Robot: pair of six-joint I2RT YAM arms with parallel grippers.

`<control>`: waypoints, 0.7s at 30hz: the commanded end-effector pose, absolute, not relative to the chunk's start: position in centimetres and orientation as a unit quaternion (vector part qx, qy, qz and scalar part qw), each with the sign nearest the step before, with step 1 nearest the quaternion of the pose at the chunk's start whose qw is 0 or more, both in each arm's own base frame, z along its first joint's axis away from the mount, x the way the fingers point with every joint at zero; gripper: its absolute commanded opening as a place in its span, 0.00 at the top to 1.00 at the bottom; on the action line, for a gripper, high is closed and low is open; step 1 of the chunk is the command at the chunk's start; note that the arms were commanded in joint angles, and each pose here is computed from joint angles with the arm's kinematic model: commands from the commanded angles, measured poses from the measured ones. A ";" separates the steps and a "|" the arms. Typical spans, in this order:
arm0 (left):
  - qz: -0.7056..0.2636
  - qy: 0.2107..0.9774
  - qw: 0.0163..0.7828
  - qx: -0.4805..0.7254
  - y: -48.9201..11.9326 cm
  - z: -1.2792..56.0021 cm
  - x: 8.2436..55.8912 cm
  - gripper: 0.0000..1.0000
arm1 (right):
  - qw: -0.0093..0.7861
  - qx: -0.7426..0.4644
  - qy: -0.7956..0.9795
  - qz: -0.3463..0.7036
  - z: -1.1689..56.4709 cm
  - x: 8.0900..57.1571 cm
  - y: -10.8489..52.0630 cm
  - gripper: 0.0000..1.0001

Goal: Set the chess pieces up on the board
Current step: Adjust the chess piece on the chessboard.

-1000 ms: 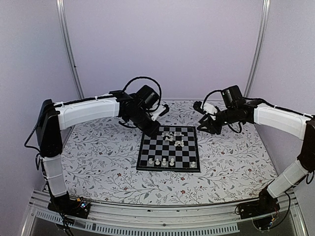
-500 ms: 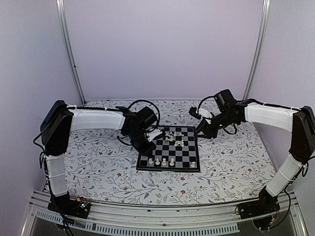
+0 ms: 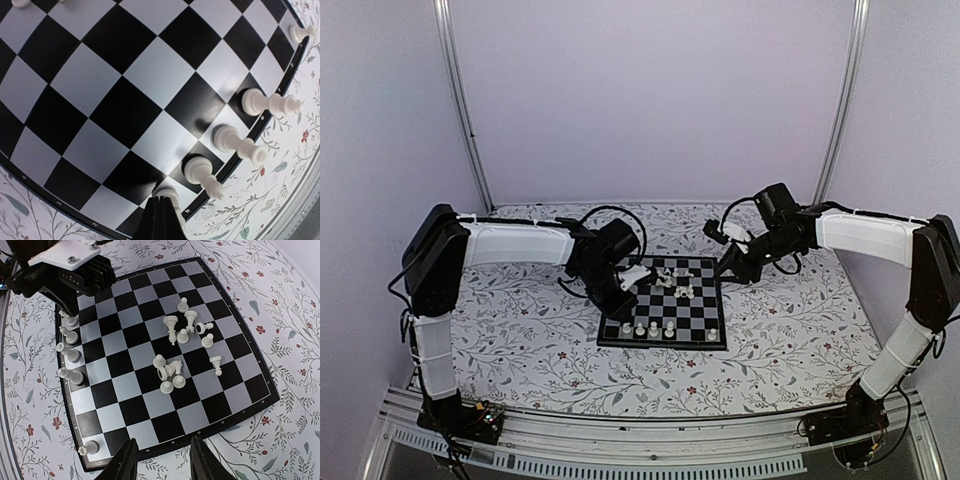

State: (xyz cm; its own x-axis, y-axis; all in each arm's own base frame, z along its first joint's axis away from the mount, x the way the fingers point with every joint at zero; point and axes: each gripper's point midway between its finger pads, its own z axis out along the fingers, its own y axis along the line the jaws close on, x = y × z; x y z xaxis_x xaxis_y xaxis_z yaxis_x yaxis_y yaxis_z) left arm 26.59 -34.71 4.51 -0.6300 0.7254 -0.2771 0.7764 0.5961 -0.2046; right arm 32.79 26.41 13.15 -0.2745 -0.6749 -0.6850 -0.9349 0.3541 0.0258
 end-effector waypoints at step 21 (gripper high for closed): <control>-0.048 0.906 0.246 0.342 -32.4 12.3 35.1 0.87 | 0.287 -0.533 0.769 0.204 12.4 34.0 27.2 0.60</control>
State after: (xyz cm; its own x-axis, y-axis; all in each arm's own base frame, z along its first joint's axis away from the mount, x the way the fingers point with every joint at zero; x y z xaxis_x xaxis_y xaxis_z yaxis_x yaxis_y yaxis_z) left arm 30.24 -32.34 4.78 -0.6713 0.6862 -0.2802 0.7232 0.6891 -0.0451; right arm 32.74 26.61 11.91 -0.2930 -0.6835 -0.6685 -0.9361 0.3475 0.0550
